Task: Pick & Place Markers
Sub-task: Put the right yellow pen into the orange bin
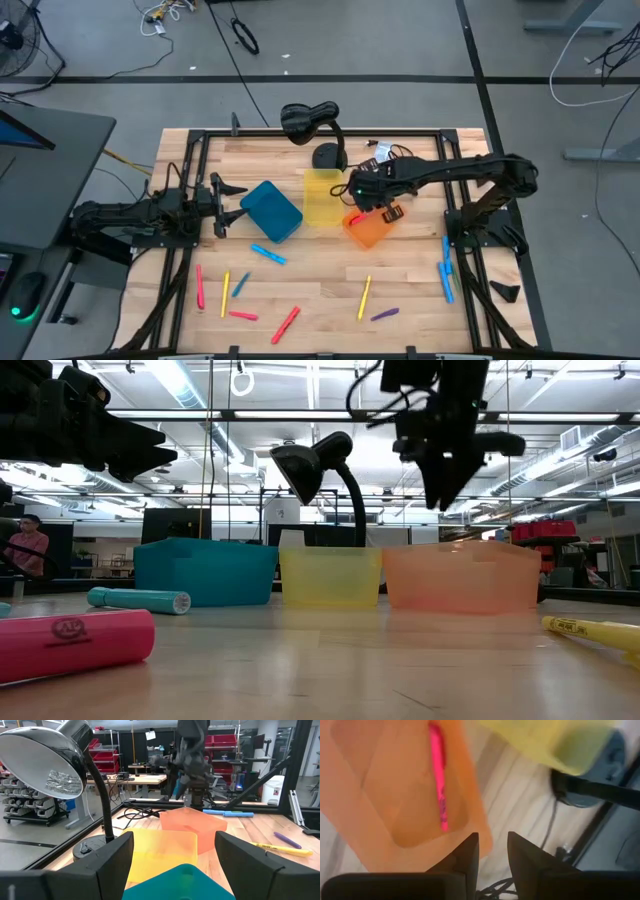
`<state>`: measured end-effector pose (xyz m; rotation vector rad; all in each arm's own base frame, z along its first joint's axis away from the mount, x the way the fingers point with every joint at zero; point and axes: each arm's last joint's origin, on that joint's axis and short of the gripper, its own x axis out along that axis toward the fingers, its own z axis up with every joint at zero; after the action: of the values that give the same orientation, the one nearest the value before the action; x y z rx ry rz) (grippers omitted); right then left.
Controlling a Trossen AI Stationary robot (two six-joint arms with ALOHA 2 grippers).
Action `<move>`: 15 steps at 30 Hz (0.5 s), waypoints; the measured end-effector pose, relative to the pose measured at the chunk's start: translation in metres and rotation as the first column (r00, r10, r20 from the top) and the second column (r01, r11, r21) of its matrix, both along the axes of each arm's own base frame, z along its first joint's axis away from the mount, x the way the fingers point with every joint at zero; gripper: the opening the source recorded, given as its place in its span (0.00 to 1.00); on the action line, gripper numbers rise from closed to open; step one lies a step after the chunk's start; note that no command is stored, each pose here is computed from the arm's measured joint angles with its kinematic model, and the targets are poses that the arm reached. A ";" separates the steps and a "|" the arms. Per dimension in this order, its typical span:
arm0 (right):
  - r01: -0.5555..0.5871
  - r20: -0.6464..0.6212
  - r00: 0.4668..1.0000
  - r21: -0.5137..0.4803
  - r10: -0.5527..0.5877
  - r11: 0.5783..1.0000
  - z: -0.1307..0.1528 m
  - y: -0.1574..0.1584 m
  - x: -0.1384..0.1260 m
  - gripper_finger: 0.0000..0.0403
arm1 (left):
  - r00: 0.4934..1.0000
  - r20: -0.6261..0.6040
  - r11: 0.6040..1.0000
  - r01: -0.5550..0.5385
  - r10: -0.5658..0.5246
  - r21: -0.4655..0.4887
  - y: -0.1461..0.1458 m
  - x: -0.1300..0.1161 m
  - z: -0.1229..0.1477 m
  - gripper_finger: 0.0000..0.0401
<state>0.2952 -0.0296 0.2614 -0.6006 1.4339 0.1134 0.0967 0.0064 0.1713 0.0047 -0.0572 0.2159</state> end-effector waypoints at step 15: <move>0.503 0.101 0.833 0.272 -0.544 0.820 0.043 0.004 0.000 0.26 | 1.000 0.000 1.000 0.000 0.000 0.000 0.000 0.000 0.000 0.71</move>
<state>0.2955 -0.0257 0.3042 0.0004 1.3421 -0.2058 0.0967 0.0064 0.1714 0.0046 -0.0575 0.2157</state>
